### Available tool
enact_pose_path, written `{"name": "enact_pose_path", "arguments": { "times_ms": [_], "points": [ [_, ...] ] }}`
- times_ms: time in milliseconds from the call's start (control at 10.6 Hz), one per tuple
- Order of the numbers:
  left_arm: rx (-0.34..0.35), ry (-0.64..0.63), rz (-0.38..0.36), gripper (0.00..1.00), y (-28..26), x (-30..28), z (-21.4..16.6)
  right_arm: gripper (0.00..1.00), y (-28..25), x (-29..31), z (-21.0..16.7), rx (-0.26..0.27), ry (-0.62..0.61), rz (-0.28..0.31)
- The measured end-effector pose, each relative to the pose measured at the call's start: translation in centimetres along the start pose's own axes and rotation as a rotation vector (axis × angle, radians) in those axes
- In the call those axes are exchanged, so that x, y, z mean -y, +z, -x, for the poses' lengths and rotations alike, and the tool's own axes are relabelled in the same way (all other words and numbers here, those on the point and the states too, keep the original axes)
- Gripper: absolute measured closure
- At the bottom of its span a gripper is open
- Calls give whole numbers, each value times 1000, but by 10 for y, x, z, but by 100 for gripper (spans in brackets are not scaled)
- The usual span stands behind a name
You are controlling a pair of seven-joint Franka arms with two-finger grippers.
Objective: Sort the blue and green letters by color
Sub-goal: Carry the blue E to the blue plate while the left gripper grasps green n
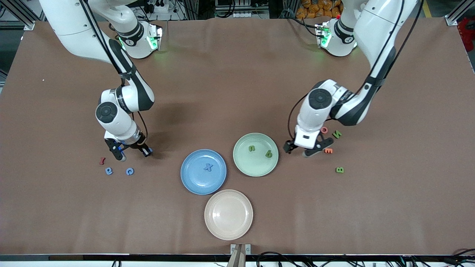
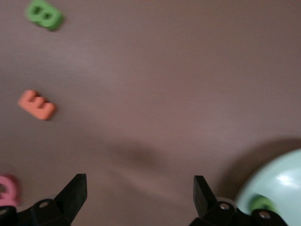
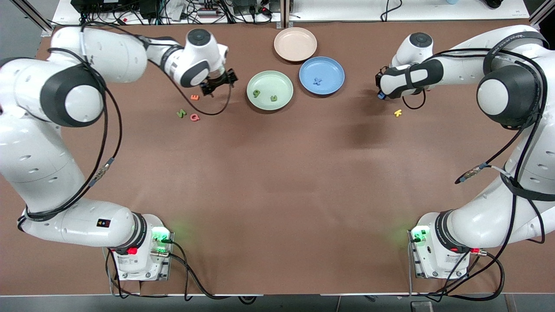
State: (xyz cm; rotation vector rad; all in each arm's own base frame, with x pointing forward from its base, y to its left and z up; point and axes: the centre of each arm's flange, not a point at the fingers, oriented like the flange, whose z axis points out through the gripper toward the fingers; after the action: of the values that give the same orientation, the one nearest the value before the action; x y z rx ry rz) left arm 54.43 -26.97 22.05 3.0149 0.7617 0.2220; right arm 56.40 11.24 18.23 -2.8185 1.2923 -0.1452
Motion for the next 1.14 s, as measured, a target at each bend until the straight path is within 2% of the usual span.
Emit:
{"name": "enact_pose_path", "arguments": {
  "times_ms": [284, 473, 852, 1136],
  "points": [
    [56, -98, -101, 0, 31, 82, -19, 73, -39, 54, 6, 4, -103, 40],
    [82, -164, -136, 0, 44, 121, -34, 73, -71, 88, 13, 5, -176, 46],
    [84, -212, -150, 0, 41, 157, -49, 73, -84, 137, 49, -14, -334, -1],
    [65, -203, -86, 0, 39, 188, -49, 73, -64, 189, 101, -22, -435, -35]
  ]
}}
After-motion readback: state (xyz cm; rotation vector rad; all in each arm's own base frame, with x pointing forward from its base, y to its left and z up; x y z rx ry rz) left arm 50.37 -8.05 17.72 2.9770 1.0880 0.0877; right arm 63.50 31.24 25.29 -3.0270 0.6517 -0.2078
